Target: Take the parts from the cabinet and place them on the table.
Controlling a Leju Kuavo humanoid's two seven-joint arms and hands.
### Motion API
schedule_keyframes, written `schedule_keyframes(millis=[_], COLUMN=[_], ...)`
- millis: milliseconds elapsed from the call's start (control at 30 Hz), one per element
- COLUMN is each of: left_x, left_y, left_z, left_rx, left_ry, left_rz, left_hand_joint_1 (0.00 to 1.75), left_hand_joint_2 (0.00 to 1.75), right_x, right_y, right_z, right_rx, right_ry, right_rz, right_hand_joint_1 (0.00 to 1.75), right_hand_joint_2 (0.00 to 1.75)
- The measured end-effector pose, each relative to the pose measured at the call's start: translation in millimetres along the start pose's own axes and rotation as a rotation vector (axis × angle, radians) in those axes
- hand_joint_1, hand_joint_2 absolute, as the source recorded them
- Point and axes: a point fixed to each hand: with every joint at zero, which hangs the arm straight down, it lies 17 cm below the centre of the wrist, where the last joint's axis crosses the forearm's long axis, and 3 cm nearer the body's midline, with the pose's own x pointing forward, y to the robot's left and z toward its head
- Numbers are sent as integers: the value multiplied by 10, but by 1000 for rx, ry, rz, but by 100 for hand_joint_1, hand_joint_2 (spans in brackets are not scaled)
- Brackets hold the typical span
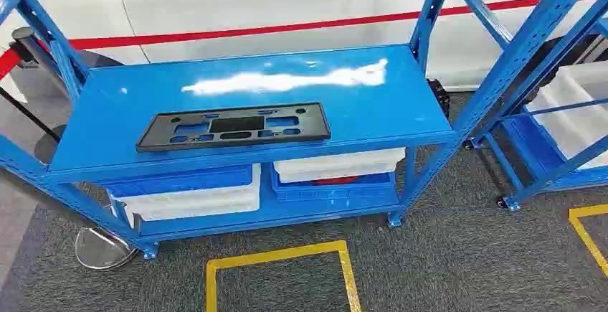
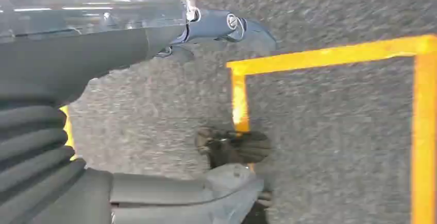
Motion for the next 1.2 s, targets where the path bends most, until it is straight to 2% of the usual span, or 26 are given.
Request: schedule_keyframes(millis=[167,200,433,767,967,1200], left_x=[207,249,488,721,789,854], left_y=[46,62,106,69,77,88], left_z=[-42,-49,-79,-80,-70,-57], left_rx=[33,41,79,99,109,119], left_ry=[-69,-83,-163,-247,-279,-310], left_rz=[16,19,42,53,59,73], left_hand_joint_1=[0,0,0,0,0,0], left_hand_joint_2=[0,0,0,0,0,0], right_x=[197,235,505,1617,2403,3185], right_y=[-148,-179,-374,-898,-1195,-1273], right_z=[-44,-51,-82,44,372,932], right_rx=[-41,-49,-103,-202,-263,-300], right_ry=[-68,-82,-176,-516,-755,-1018], right_rz=[-49,-58,-120,-178,-134,-47], right_hand_joint_1=[0,0,0,0,0,0], right_hand_joint_2=[0,175,175,175,175,175])
